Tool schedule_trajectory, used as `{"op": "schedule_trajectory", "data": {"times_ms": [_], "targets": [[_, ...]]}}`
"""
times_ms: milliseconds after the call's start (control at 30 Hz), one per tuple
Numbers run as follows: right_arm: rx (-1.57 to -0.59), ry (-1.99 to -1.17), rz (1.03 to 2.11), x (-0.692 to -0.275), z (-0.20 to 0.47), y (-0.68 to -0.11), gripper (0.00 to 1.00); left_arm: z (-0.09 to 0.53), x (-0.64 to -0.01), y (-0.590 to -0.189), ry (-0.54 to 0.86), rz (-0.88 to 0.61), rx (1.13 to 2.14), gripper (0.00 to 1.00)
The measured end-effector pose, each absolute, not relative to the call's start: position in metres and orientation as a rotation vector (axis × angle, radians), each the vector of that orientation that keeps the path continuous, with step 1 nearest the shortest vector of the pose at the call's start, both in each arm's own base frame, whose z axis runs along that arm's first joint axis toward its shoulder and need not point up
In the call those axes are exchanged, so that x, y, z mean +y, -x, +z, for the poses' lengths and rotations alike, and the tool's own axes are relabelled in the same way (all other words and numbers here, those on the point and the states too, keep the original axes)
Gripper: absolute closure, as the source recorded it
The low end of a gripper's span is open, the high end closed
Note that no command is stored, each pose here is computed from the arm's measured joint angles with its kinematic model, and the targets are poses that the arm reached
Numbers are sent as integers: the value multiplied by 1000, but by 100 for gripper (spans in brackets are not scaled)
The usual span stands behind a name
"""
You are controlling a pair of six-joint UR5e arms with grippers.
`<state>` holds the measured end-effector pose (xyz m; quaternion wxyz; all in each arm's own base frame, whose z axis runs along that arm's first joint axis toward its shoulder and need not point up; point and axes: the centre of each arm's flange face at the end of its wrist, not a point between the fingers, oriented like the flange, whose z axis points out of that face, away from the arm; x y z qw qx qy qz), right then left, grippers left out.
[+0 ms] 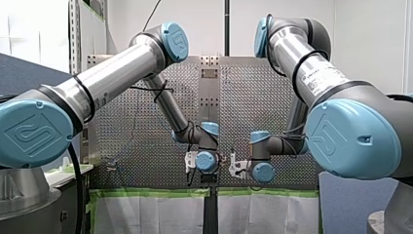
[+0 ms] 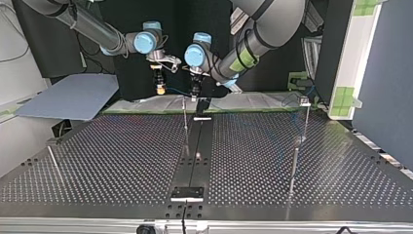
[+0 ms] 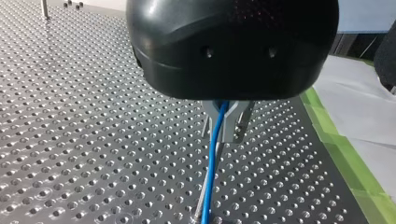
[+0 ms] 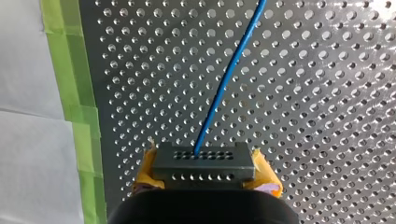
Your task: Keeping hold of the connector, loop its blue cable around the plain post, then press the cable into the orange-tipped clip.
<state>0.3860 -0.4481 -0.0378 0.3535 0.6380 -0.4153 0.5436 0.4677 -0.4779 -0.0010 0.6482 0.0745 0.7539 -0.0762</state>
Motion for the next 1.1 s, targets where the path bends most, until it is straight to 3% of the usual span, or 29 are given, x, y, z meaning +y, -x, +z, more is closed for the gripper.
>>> {"op": "schedule_trajectory", "data": {"times_ms": [367,1100], "targets": [[-1070,-1631,1404,-463,-35,-379,98,-17,-478,-469,-166,-163,1717,100],[-1074,-1608,1415,-492,-30,-370,98,-20,-471,-516,-80,-261,1722,100]]}}
